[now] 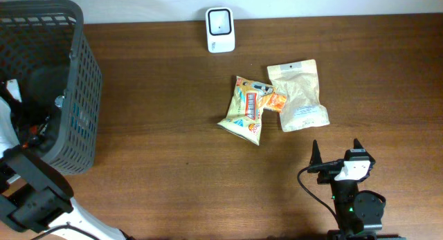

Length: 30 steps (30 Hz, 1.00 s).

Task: Scan the item barcode
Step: 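Reach the left gripper into the basket and grasp a red hex wrench set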

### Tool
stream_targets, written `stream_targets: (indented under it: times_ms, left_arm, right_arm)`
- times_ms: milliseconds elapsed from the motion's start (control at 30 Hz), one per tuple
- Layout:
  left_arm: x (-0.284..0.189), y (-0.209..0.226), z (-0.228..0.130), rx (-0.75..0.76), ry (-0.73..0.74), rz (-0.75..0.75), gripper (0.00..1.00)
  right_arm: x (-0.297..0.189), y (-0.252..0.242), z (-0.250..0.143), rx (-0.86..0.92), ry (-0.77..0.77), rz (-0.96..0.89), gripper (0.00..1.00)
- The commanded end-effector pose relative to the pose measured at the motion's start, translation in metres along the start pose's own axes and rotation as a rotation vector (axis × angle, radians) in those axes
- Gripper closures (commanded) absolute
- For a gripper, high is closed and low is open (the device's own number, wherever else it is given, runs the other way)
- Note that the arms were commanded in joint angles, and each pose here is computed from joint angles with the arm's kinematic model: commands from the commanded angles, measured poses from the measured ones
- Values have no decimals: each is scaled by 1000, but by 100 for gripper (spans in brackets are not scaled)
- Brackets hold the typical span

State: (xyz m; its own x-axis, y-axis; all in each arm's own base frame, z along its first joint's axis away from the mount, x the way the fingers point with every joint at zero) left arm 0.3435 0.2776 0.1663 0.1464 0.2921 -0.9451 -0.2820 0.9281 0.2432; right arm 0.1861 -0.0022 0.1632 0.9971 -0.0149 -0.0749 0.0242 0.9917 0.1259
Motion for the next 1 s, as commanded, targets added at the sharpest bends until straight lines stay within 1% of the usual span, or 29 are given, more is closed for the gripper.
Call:
stream_targets:
  times_ms: [0, 33, 100, 167, 200, 267, 367, 433, 533, 600, 667, 733, 867, 900, 967]
  left_arm:
    - [7, -1, -5, 42, 13, 16, 37]
    - [8, -1, -5, 41, 11, 16, 38]
    - [10, -3, -4, 45, 9, 16, 45]
    - [14, -2, -5, 51, 21, 26, 44]
    - [17, -2, -6, 53, 35, 35, 38]
    - [29, -4, -7, 58, 61, 29, 37]
    - [46, -8, -6, 62, 71, 3, 37]
    - [58, -12, -9, 68, 93, -16, 39]
    - [77, -23, -9, 70, 103, -85, 40]
    - [82, -24, -10, 71, 107, -91, 40]
    - [84, -24, -7, 69, 96, -86, 43]
    - [84, -24, -7, 69, 94, -86, 50]
    - [84, -24, -8, 58, 99, -89, 79]
    - [83, -25, -7, 57, 95, -95, 84]
    - [79, -27, -1, 26, 70, -121, 86]
  right_arm:
    - [0, -2, -3, 4, 3, -15, 2]
    - [0, -2, -3, 4, 3, -15, 2]
    - [0, -2, -3, 4, 3, -15, 2]
    - [0, -2, -3, 4, 3, -15, 2]
    - [0, -2, -3, 4, 3, -15, 2]
    - [0, -2, -3, 4, 3, -15, 2]
    - [0, -2, -3, 4, 3, -15, 2]
    - [0, -2, -3, 4, 3, -15, 2]
    - [0, -2, -3, 4, 3, -15, 2]
    - [0, -2, -3, 4, 3, -15, 1]
    - [0, -2, -3, 4, 3, -15, 2]
    - [0, -2, -3, 4, 3, -15, 2]
    - [0, -2, -3, 4, 3, -15, 2]
    - [0, -2, -3, 4, 3, -15, 2]
    - [0, -2, -3, 4, 3, -15, 1]
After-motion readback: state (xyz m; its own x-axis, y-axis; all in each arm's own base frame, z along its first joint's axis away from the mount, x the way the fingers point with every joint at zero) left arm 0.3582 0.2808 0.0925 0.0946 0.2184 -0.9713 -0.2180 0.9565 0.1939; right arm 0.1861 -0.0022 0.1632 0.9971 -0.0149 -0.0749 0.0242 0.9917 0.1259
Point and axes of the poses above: each gripper's point midway between its finger pads, its own x axis out along the fingers, its own y axis along the line the jaws close on, z = x × y, the point moved 6 cm from there along -x, back along the fingers, and after that the axes turned 9 degrees about x, right-handed, at the moved point
